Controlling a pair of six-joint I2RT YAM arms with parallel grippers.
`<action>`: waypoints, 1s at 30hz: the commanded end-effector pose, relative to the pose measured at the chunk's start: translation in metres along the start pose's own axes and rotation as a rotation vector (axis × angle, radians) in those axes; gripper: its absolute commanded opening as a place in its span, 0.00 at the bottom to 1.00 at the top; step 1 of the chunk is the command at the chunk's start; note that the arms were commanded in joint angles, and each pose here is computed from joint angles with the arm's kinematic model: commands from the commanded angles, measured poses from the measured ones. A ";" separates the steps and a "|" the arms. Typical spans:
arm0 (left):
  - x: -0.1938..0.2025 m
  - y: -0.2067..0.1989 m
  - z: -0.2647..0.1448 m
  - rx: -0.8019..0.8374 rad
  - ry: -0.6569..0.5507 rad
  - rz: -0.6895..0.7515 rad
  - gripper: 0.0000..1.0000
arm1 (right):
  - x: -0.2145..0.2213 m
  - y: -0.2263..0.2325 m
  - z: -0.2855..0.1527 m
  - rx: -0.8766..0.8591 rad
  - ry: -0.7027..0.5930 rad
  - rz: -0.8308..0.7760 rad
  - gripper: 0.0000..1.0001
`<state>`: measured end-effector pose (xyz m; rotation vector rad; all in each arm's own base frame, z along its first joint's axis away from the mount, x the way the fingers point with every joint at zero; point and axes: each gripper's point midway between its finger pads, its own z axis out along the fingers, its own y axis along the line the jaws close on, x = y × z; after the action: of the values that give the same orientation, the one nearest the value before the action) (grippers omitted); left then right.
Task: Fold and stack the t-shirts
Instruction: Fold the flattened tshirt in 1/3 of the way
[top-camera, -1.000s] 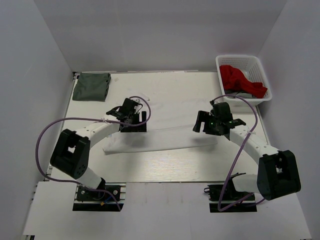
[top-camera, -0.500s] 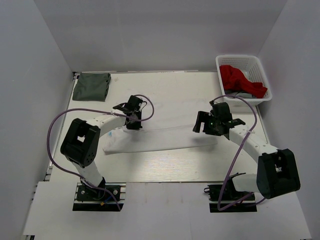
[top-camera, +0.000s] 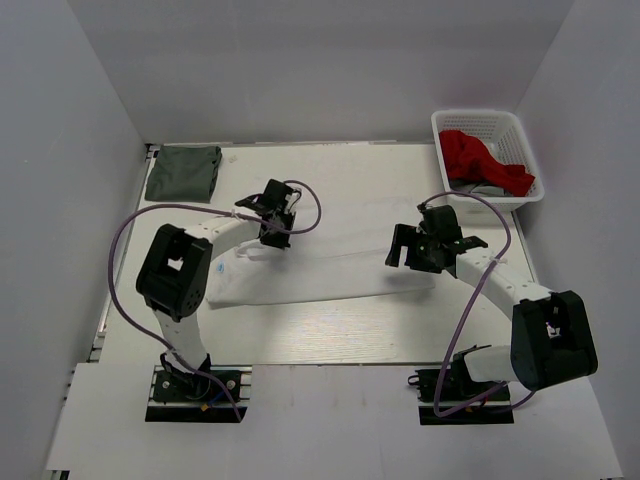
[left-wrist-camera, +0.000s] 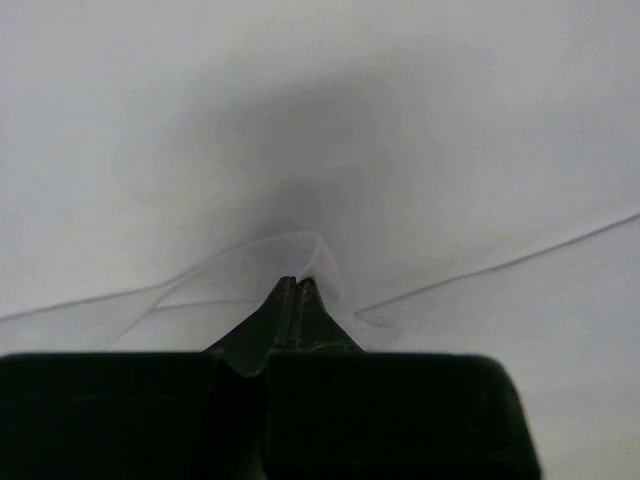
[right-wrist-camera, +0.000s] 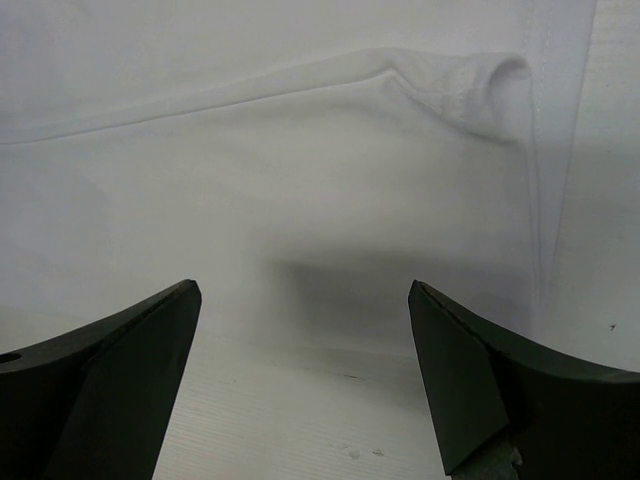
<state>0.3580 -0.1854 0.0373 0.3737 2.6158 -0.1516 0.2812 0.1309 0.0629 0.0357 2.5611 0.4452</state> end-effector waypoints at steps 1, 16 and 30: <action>-0.020 -0.003 0.003 0.016 -0.017 0.105 0.00 | -0.013 0.004 -0.002 -0.009 -0.025 -0.029 0.90; -0.061 0.016 -0.013 -0.119 -0.117 0.105 0.60 | -0.011 0.011 -0.002 -0.052 -0.013 -0.037 0.90; 0.013 -0.019 -0.070 0.154 -0.174 -0.123 1.00 | -0.009 0.023 -0.005 -0.125 -0.023 -0.054 0.90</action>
<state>0.3327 -0.1680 0.0924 0.2457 2.4560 -0.2105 0.2776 0.1422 0.0663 -0.0277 2.5580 0.5312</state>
